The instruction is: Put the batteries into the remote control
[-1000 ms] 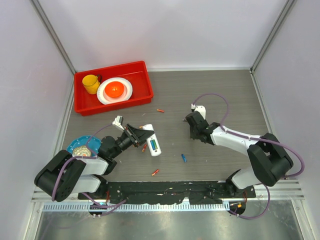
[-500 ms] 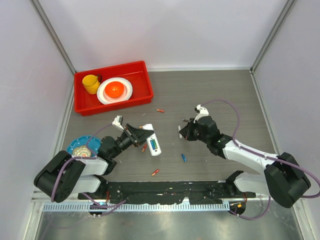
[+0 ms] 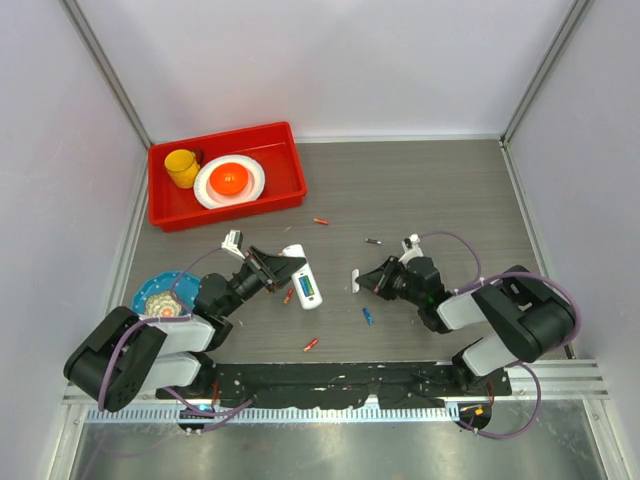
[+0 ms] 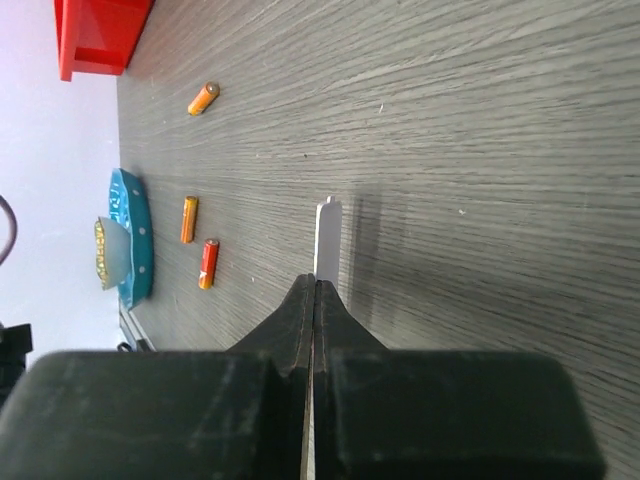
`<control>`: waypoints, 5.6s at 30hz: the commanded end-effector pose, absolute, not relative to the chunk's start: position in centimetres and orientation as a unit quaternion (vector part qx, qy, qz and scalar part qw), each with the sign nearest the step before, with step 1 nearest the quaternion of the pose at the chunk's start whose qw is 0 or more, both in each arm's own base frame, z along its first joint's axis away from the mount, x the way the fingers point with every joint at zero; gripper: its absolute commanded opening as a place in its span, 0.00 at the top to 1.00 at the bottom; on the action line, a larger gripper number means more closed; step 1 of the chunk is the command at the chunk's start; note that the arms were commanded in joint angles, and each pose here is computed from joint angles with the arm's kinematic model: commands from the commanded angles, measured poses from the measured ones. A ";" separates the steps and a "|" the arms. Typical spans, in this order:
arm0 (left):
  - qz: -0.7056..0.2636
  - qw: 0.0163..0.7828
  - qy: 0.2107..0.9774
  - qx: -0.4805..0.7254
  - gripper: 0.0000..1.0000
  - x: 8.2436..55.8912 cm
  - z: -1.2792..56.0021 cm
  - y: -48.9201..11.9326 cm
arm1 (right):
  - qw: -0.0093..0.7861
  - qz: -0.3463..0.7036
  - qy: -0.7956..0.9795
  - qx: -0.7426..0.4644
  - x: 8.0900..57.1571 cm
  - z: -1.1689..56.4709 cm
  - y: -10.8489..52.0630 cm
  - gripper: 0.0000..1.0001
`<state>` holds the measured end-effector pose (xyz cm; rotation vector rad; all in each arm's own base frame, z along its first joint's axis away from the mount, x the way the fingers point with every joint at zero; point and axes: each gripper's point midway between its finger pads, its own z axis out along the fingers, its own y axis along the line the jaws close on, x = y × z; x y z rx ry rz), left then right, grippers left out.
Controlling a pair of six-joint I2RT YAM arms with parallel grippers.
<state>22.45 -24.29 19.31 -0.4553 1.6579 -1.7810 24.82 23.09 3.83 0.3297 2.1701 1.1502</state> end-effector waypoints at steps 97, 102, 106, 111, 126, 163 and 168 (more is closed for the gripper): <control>-0.720 0.378 0.572 -0.107 1.00 20.5 24.0 -23.7 | 0.208 -0.006 0.976 -0.070 22.8 -0.9 21.3 0.57; -0.720 0.377 0.573 -0.109 1.00 20.5 23.9 -23.6 | 0.208 -0.005 0.976 -0.069 22.5 -0.9 21.1 0.68; -0.720 0.378 0.572 -0.108 1.00 20.5 24.1 -23.7 | 0.224 0.003 0.972 -0.064 23.0 0.3 21.3 0.76; -0.717 0.381 0.573 -0.114 1.00 21.1 24.2 -23.8 | 0.279 0.042 0.958 -0.048 24.2 4.3 22.1 0.81; -0.707 0.434 0.539 -0.143 1.00 25.7 26.0 -25.3 | 0.332 0.143 0.925 -0.119 22.2 17.6 22.5 0.99; -0.658 0.472 0.552 -0.197 1.00 27.2 23.3 -24.9 | 0.327 0.174 0.913 -0.174 21.1 19.9 27.5 0.96; -0.652 0.484 0.544 -0.211 1.00 26.6 24.0 -23.0 | 0.279 0.214 0.918 -0.185 18.1 15.2 27.2 0.69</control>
